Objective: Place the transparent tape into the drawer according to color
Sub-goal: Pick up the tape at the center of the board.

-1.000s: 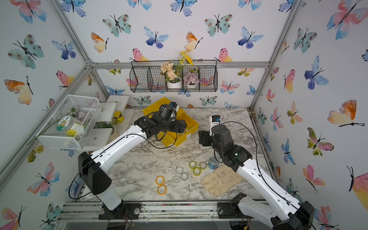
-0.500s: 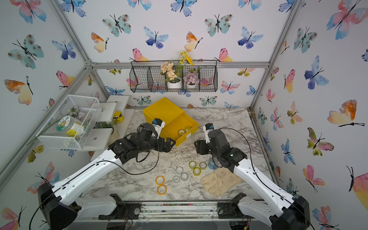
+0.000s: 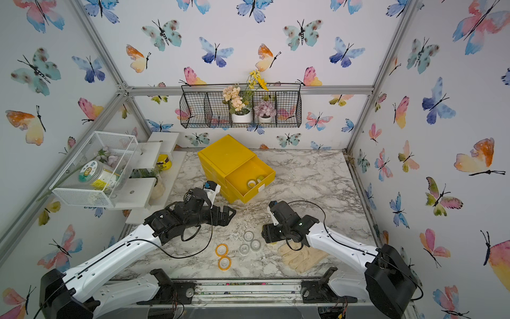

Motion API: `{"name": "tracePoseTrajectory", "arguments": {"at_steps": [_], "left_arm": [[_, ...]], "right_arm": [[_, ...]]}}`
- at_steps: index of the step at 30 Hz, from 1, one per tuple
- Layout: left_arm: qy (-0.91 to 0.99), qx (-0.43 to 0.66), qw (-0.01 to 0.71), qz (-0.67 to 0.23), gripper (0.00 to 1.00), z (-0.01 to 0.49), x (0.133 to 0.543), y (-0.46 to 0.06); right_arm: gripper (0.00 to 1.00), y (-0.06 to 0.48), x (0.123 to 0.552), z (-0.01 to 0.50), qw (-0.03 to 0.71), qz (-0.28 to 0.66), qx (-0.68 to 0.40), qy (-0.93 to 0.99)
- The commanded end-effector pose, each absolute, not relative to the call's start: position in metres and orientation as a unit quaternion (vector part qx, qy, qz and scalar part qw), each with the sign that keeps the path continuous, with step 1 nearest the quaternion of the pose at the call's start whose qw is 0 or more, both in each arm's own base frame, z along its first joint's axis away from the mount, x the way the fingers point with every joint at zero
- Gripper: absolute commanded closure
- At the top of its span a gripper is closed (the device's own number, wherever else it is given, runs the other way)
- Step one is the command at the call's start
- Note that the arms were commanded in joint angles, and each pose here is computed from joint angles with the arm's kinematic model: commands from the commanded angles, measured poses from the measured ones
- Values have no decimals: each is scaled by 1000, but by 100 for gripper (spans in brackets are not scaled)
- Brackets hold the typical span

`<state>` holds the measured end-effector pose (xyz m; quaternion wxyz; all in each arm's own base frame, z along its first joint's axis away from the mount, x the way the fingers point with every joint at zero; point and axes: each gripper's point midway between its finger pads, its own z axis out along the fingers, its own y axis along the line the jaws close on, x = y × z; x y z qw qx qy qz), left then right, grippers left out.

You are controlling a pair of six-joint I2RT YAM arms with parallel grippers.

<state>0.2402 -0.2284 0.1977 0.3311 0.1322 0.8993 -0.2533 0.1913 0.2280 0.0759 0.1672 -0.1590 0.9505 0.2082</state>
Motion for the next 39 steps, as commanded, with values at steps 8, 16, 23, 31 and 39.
{"name": "tracePoseTrajectory", "arguments": {"at_steps": [8, 16, 23, 31, 39], "left_arm": [[901, 128, 337, -241, 1, 194, 247, -229], [906, 138, 323, -235, 1, 184, 245, -232], [907, 141, 319, -237, 1, 182, 244, -232], [908, 140, 317, -233, 1, 179, 244, -231], [911, 136, 317, -226, 1, 178, 245, -229]], "right_arm": [[32, 207, 181, 35, 123, 137, -142, 973], [33, 213, 192, 20, 128, 93, -155, 975], [35, 216, 198, 16, 138, 52, -169, 975], [41, 212, 197, 8, 132, 16, -180, 975], [50, 226, 193, 17, 134, 55, -200, 969]]}}
